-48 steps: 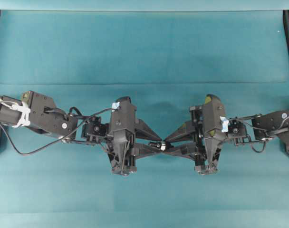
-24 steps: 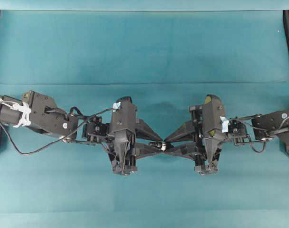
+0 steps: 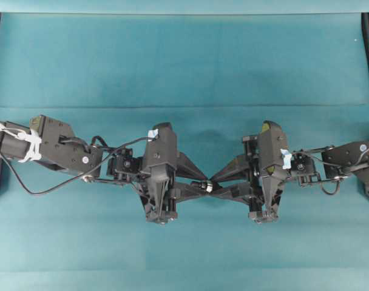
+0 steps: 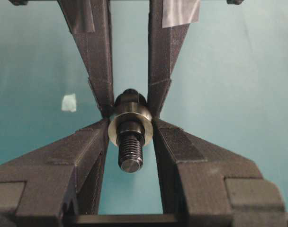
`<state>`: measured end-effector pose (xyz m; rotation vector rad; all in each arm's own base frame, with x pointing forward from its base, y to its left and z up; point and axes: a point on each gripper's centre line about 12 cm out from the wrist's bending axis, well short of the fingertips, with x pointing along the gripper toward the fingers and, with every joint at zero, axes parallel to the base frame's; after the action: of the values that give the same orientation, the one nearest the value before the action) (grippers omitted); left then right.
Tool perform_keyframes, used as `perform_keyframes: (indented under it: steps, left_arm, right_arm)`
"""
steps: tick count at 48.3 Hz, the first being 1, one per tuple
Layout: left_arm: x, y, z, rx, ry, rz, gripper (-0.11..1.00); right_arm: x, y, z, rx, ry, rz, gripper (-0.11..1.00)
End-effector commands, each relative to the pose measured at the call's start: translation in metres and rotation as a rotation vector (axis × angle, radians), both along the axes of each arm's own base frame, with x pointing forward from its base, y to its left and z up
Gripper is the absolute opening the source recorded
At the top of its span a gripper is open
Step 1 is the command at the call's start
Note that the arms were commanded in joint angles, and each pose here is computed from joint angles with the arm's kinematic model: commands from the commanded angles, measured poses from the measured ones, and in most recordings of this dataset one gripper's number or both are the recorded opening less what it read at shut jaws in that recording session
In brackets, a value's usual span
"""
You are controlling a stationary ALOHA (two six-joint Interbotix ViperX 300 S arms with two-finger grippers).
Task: Insert the washer onto the shaft with both hands.
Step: 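Open the left gripper to release the washer on the shaft, then withdraw the open left gripper leftward away from the shaft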
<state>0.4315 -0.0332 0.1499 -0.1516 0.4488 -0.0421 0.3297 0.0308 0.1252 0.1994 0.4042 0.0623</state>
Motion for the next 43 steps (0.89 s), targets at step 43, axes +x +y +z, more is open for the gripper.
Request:
perform_keyframes:
  steps: [43]
  left_arm:
    - [-0.052,0.0,0.049,0.03,0.085,-0.02,0.82]
  right_arm:
    - [0.003,0.002,0.005,0.007,-0.009,0.001,0.0]
